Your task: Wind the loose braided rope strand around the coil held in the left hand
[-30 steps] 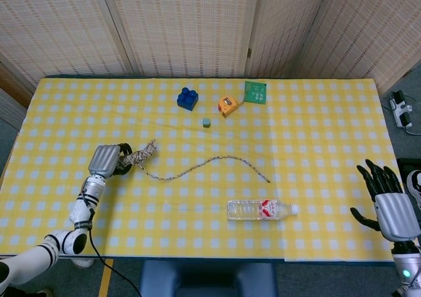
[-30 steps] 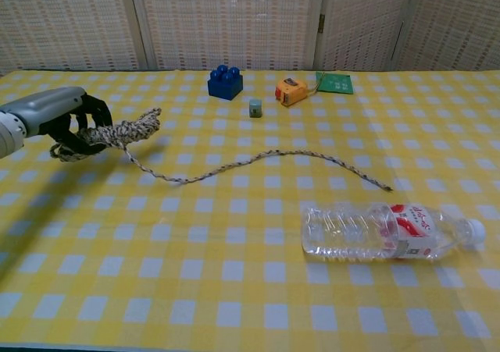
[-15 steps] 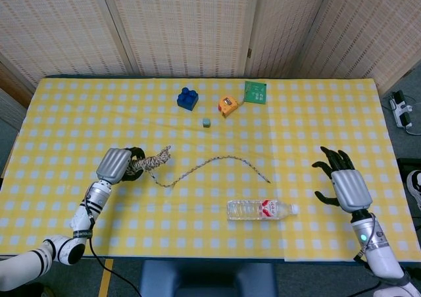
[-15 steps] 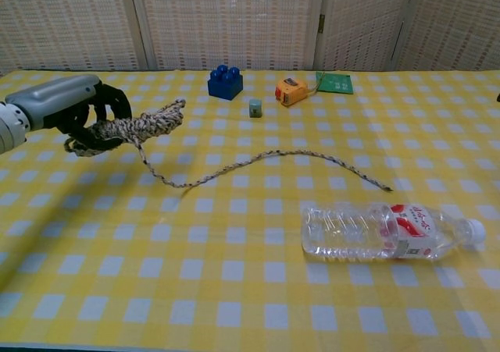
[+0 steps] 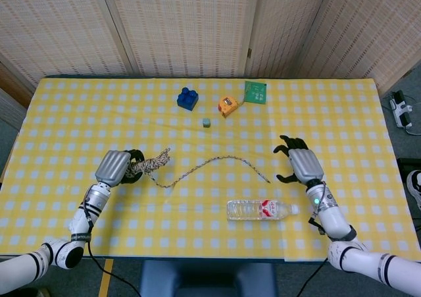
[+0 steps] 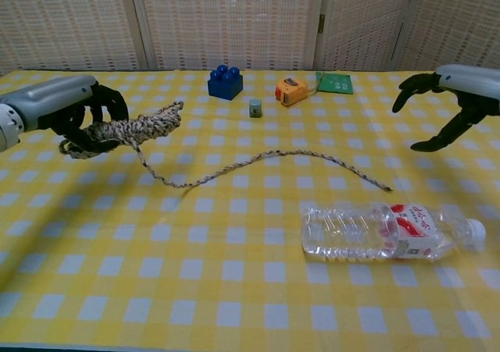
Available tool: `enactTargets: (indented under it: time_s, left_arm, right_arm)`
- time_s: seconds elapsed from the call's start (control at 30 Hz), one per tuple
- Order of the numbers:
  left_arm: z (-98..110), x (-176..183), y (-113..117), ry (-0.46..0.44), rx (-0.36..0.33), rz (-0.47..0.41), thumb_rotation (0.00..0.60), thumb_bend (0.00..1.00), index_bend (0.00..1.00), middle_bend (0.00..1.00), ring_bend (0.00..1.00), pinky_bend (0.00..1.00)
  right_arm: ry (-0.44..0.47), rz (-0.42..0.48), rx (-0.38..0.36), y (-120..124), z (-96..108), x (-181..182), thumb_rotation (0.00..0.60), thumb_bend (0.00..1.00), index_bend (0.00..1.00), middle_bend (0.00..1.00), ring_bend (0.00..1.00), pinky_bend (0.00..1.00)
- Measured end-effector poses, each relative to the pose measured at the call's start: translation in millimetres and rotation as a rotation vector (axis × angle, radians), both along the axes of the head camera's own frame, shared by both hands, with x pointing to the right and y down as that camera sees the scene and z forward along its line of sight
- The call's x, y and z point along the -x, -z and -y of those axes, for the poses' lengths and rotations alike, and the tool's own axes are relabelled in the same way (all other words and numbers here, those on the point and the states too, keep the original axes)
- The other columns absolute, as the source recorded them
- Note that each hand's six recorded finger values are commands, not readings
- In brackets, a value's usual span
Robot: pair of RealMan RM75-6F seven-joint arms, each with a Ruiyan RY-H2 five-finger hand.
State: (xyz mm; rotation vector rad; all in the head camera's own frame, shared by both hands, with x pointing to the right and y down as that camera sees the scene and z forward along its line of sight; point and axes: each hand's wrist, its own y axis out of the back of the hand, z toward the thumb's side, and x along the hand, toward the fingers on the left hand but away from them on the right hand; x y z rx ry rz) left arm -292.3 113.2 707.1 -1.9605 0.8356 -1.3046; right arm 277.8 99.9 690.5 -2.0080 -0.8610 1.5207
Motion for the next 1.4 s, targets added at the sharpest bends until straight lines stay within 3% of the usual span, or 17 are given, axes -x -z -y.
enactTargets:
  time_s: [0.33, 0.53, 1.4]
  left_arm:
    - [-3, 0, 0, 0.002, 0.002, -0.004, 0.600, 0.59, 0.69, 0.67, 0.65, 0.73]
    - [-4, 1, 0, 0.001, 0.001, -0.002, 0.600, 0.59, 0.69, 0.67, 0.65, 0.73]
    - [-5, 7, -7, 0.016, 0.009, 0.008, 0.600, 0.59, 0.69, 0.67, 0.65, 0.73]
  right_arm:
    - [0.034, -0.059, 0.074, -46, -1, 47, 0.600, 0.26, 0.38, 0.10, 0.09, 0.02]
    - [0.022, -0.079, 0.085, -60, -3, 53, 0.600, 0.26, 0.40, 0.11, 0.09, 0.02]
    - [0.054, -0.176, 0.072, -84, 6, 53, 0.600, 0.28, 0.45, 0.13, 0.09, 0.02]
